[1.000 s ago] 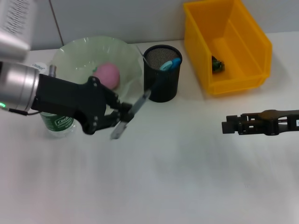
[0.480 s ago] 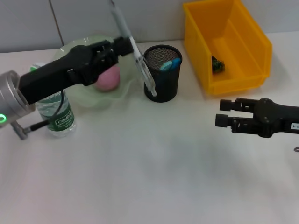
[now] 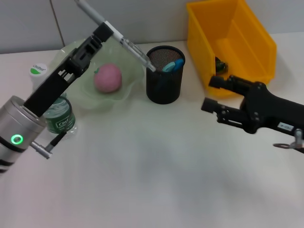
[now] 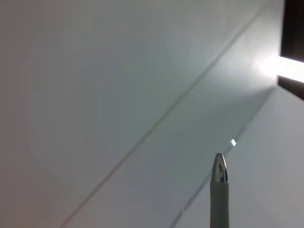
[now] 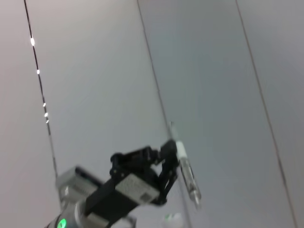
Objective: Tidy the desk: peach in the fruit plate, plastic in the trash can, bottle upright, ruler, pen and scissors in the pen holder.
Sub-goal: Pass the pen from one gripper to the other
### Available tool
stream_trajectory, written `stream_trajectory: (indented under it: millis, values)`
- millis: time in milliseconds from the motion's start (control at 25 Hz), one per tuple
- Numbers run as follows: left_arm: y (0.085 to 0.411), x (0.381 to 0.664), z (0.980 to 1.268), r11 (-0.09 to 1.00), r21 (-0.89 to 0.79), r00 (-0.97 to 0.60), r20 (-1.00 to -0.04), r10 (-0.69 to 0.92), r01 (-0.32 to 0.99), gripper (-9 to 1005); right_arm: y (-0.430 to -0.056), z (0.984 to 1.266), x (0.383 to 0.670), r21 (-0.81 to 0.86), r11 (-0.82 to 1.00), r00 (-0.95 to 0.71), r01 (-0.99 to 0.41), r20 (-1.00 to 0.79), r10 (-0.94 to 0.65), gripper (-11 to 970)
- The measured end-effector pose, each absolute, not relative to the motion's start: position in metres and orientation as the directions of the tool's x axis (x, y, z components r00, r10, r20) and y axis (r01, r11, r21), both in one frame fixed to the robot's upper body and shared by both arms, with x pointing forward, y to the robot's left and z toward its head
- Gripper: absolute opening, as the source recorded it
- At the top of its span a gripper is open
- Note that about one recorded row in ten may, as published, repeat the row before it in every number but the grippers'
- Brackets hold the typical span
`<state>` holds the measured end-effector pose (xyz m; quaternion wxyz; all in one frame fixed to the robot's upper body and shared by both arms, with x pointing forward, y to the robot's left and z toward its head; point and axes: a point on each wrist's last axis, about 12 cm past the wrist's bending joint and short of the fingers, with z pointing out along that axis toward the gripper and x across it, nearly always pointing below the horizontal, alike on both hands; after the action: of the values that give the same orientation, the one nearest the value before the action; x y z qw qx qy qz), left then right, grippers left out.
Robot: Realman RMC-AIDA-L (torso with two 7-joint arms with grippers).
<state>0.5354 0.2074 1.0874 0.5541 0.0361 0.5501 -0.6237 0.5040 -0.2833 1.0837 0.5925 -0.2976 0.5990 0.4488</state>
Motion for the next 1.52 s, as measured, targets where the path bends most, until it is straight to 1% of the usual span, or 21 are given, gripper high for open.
stream_trajectory:
  millis: [40, 80, 120, 240, 280, 600, 880, 1520]
  values:
    - [0.207, 0.535, 1.087, 0.219, -0.646, -0.383, -0.655, -0.652, 0.731, 134, -0.281, 1.083, 0.505, 0.173, 0.429, -0.101, -0.887, -0.978, 0.185, 726]
    - [0.204, 0.532, 1.083, 0.218, -0.684, -0.377, -0.606, -0.700, 0.696, 134, -0.274, 1.081, 0.507, 0.136, 0.447, -0.053, -0.884, -0.980, 0.193, 726]
    - [0.204, 0.531, 1.083, 0.217, -0.690, -0.377, -0.599, -0.707, 0.690, 134, -0.274, 1.081, 0.507, 0.136, 0.447, -0.053, -0.884, -0.980, 0.193, 726]
    - [0.202, 0.529, 1.080, 0.209, -0.718, -0.377, -0.563, -0.736, 0.664, 134, -0.264, 1.079, 0.512, 0.067, 0.470, 0.022, -0.880, -0.984, 0.179, 726]
    - [0.200, 0.526, 1.079, 0.197, -0.740, -0.380, -0.531, -0.757, 0.643, 133, -0.256, 1.077, 0.516, 0.011, 0.489, 0.077, -0.872, -0.984, 0.159, 726]
    - [0.185, 0.519, 1.075, 0.158, -0.773, -0.409, -0.483, -0.774, 0.614, 133, -0.232, 1.073, 0.526, -0.100, 0.507, 0.181, -0.856, -0.977, 0.113, 726]
    - [0.172, 0.519, 1.076, 0.147, -0.775, -0.425, -0.482, -0.766, 0.614, 134, -0.216, 1.076, 0.532, -0.188, 0.511, 0.268, -0.839, -0.959, 0.087, 725]
    - [0.172, 0.517, 1.072, 0.152, -0.788, -0.437, -0.479, -0.761, 0.597, 133, -0.204, 1.083, 0.543, -0.203, 0.514, 0.292, -0.834, -0.951, 0.098, 726]
